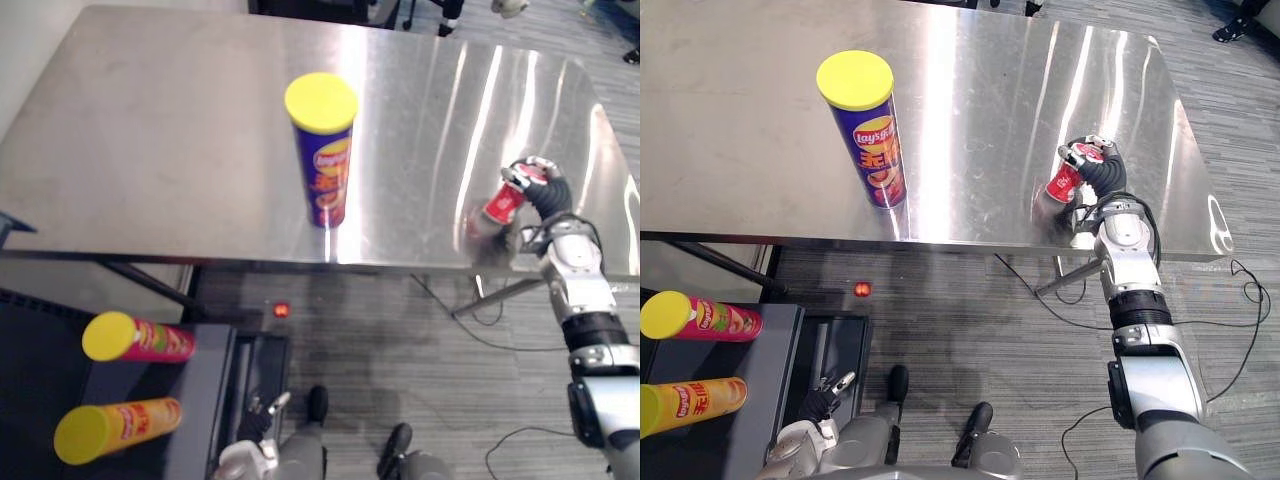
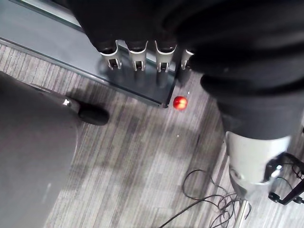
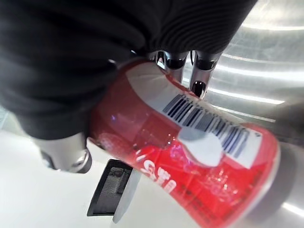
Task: Put the gum and the chips on the shelf.
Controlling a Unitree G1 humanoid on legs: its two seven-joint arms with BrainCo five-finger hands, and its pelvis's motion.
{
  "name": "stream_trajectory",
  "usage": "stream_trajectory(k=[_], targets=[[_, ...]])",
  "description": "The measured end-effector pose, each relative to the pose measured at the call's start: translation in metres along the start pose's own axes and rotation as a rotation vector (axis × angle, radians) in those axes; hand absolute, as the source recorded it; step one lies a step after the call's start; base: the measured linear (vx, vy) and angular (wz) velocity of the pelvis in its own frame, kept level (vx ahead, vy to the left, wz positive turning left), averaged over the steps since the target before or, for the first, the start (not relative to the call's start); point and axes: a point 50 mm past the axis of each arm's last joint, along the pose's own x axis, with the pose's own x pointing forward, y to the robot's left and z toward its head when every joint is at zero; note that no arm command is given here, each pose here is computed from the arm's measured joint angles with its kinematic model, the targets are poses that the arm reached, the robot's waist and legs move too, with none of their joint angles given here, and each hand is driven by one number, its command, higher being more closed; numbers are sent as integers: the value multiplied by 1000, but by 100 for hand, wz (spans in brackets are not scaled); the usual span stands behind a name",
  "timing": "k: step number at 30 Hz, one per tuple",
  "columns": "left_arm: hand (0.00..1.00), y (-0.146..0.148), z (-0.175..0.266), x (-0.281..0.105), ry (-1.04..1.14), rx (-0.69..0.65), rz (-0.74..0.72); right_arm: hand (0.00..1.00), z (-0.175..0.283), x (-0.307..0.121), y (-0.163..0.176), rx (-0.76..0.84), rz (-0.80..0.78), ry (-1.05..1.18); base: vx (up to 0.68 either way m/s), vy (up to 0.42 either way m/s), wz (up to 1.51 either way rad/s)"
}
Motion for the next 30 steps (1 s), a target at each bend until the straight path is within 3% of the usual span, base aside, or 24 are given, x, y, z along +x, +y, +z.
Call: stream_trajectory(k=[5, 8, 11, 16, 23, 30], targets=[[0, 0, 0, 0, 0, -1, 3, 100, 16, -2, -2, 8, -16, -78, 4, -1, 8], [0, 1, -1, 0, 1, -11, 11, 100, 60, -6, -8, 15, -79, -270, 22, -2, 7], [0, 3, -3, -1, 7, -9, 27, 100, 107, -23, 2, -75, -117, -514, 9, -2, 1], [0, 10, -13, -6, 35, 13, 54, 100, 132, -58, 28, -244, -91, -738, 29, -5, 7], [0, 14, -24, -9, 79, 39, 79, 100, 112, -80, 56, -289, 22, -732, -23, -11, 6], [0, 15, -37, -14, 118, 24, 97, 100, 40, -127, 109, -176, 281, -443, -19, -13, 2]])
